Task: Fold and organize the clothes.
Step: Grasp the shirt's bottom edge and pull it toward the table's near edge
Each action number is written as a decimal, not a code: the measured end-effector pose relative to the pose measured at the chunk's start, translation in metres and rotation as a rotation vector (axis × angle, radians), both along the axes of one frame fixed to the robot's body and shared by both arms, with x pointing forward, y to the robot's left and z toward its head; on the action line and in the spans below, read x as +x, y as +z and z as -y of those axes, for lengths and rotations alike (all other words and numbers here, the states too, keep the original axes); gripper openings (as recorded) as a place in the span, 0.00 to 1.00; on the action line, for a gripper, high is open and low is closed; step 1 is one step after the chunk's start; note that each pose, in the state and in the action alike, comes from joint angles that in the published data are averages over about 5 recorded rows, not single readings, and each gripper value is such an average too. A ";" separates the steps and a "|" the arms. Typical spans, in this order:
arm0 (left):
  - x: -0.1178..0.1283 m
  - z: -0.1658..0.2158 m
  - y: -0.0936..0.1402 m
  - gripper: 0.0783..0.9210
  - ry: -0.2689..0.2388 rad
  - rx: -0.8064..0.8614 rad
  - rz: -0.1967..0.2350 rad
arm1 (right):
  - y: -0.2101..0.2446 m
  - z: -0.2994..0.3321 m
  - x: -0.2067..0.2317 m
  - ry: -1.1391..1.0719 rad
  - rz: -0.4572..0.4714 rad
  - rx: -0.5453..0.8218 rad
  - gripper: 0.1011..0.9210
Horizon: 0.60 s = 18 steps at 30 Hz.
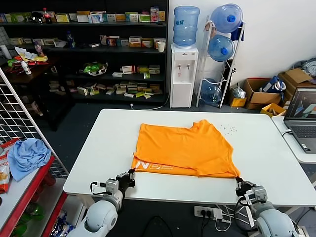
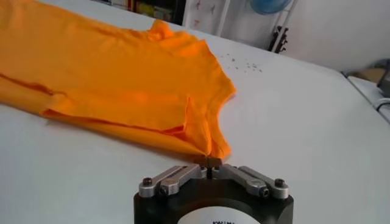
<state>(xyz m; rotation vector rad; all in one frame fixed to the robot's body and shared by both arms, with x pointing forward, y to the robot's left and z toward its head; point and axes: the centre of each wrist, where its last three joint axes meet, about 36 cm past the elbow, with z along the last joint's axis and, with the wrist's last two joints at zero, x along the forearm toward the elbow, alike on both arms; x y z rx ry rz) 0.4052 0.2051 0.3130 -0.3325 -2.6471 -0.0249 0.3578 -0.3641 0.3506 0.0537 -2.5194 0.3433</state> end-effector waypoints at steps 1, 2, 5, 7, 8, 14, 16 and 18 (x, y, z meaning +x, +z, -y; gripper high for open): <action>-0.002 -0.001 0.001 0.02 0.000 0.002 0.000 | 0.002 0.001 -0.002 0.002 -0.001 -0.004 0.03; -0.004 -0.002 0.003 0.02 -0.001 0.003 0.001 | 0.004 0.001 -0.005 0.004 -0.003 -0.008 0.03; -0.012 -0.003 0.008 0.02 -0.006 0.008 0.002 | 0.010 0.002 -0.013 0.010 -0.010 -0.020 0.03; -0.018 -0.004 0.012 0.02 -0.012 0.012 0.001 | 0.014 0.003 -0.019 0.013 -0.016 -0.027 0.03; -0.022 -0.004 0.013 0.02 -0.016 0.015 0.000 | 0.016 0.003 -0.022 0.014 -0.020 -0.031 0.03; -0.049 -0.003 0.020 0.02 -0.045 0.026 -0.014 | 0.023 -0.002 -0.040 0.025 -0.046 -0.040 0.03; -0.058 -0.003 0.020 0.04 -0.053 0.028 -0.023 | 0.023 -0.004 -0.045 0.029 -0.056 -0.039 0.04; -0.066 -0.002 0.020 0.07 -0.060 0.031 -0.031 | 0.025 -0.006 -0.048 0.032 -0.064 -0.038 0.07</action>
